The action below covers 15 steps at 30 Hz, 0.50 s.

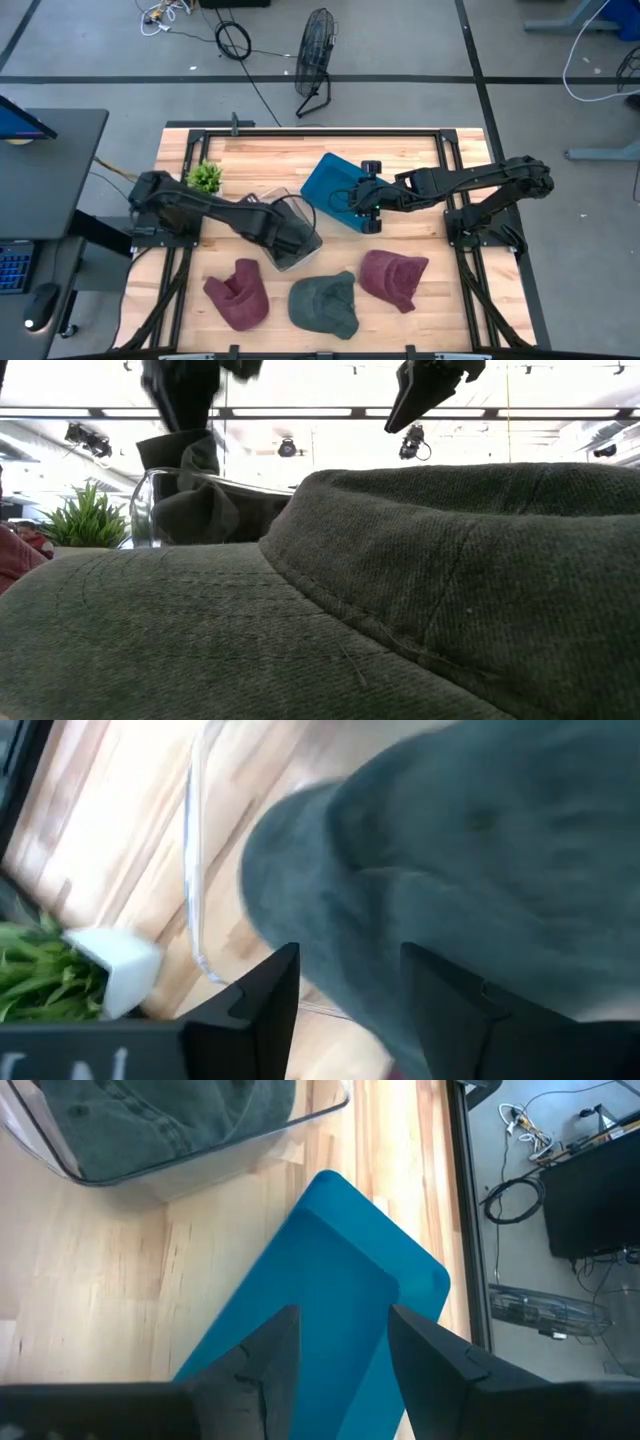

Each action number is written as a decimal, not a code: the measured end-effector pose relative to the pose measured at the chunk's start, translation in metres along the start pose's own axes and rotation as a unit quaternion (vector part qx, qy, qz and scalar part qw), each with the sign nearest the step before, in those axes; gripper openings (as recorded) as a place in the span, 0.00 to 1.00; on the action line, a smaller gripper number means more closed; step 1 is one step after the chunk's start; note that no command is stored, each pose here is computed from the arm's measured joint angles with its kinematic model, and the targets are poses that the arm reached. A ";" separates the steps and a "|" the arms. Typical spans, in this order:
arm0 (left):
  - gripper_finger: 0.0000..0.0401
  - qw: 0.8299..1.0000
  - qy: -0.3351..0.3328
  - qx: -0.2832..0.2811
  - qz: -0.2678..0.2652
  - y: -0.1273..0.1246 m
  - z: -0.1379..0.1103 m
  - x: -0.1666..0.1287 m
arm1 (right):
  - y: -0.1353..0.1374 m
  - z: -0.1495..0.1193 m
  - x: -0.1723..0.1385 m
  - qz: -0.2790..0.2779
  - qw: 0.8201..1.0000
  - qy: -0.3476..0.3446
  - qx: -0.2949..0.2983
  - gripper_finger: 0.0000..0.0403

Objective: Pick & Place hat
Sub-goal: Put the top gray cap into the transparent bin

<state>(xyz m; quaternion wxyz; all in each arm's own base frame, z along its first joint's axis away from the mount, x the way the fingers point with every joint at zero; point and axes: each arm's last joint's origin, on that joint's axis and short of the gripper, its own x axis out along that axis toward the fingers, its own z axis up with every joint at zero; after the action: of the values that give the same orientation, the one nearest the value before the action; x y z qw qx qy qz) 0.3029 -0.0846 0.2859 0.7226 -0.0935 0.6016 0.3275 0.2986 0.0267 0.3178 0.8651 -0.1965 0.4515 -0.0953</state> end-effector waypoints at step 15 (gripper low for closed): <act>0.45 0.991 -0.129 -0.032 -0.018 -0.038 -0.049 -0.003 | 0.032 -0.008 -0.015 0.057 0.997 0.033 -0.037 0.39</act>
<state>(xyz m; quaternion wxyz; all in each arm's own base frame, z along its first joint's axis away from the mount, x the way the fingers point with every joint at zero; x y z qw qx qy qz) 0.2848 -0.1407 0.2661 0.7965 -0.0844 0.4909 0.3428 0.2835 0.0584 0.3114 0.8461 -0.1991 0.4931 -0.0355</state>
